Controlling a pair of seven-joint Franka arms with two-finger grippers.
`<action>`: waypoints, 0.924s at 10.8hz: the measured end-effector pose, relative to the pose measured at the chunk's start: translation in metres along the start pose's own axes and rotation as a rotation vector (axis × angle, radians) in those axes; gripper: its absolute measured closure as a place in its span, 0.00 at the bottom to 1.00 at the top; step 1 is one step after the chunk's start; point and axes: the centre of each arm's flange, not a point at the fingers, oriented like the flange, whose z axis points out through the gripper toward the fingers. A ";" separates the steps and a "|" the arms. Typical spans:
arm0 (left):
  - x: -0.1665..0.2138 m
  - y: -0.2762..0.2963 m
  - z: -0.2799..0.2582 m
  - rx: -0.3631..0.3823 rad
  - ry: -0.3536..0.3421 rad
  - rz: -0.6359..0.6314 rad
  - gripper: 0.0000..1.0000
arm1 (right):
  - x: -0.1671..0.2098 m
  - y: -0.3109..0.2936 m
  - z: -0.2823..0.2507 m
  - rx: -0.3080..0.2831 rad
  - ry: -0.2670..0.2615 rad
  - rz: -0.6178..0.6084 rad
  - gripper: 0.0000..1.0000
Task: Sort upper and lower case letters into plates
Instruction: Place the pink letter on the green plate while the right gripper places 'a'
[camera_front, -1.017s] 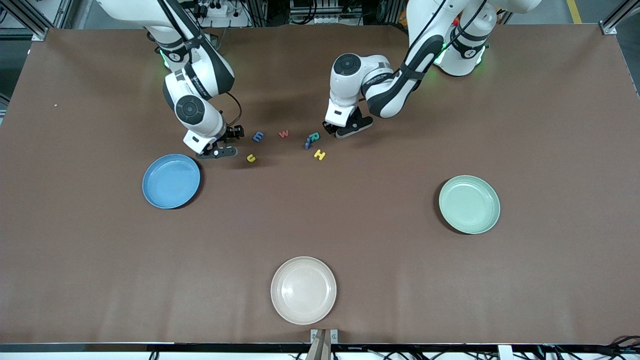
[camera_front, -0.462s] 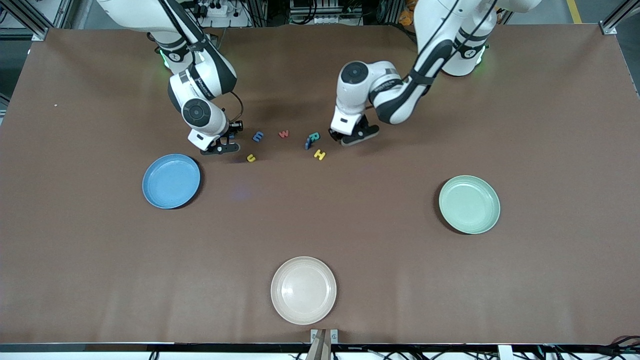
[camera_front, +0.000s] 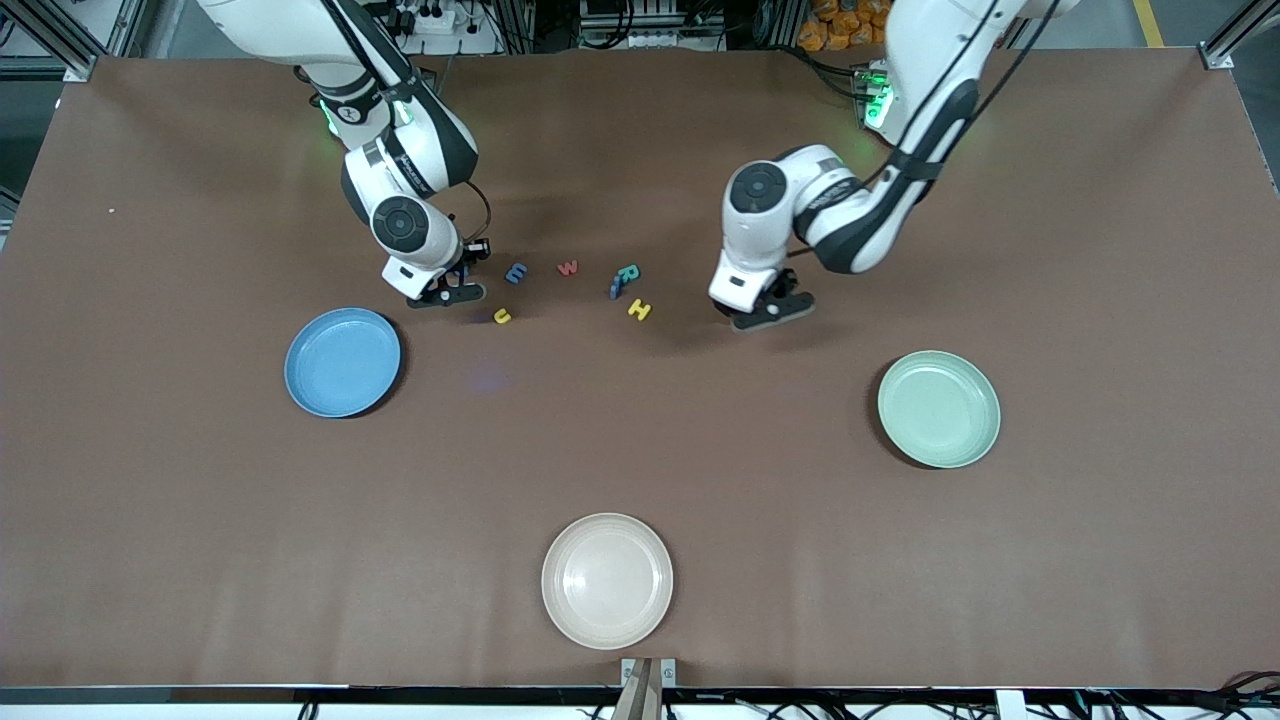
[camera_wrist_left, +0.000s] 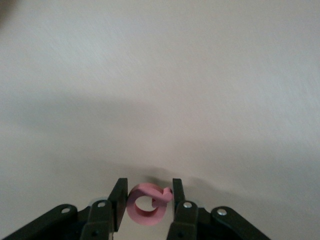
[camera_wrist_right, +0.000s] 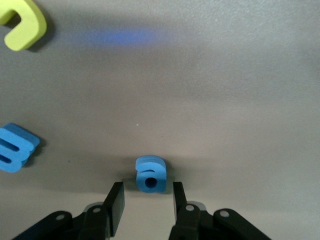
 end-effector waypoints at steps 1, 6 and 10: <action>0.016 -0.013 -0.004 0.015 0.002 0.032 0.59 | 0.000 -0.001 0.001 0.001 0.000 -0.001 0.54; 0.118 -0.130 -0.015 0.090 -0.031 0.259 0.59 | 0.003 -0.004 -0.004 0.007 0.009 -0.003 0.76; 0.158 -0.197 -0.010 0.092 -0.058 0.333 0.59 | 0.020 -0.009 -0.037 0.008 0.009 0.000 0.76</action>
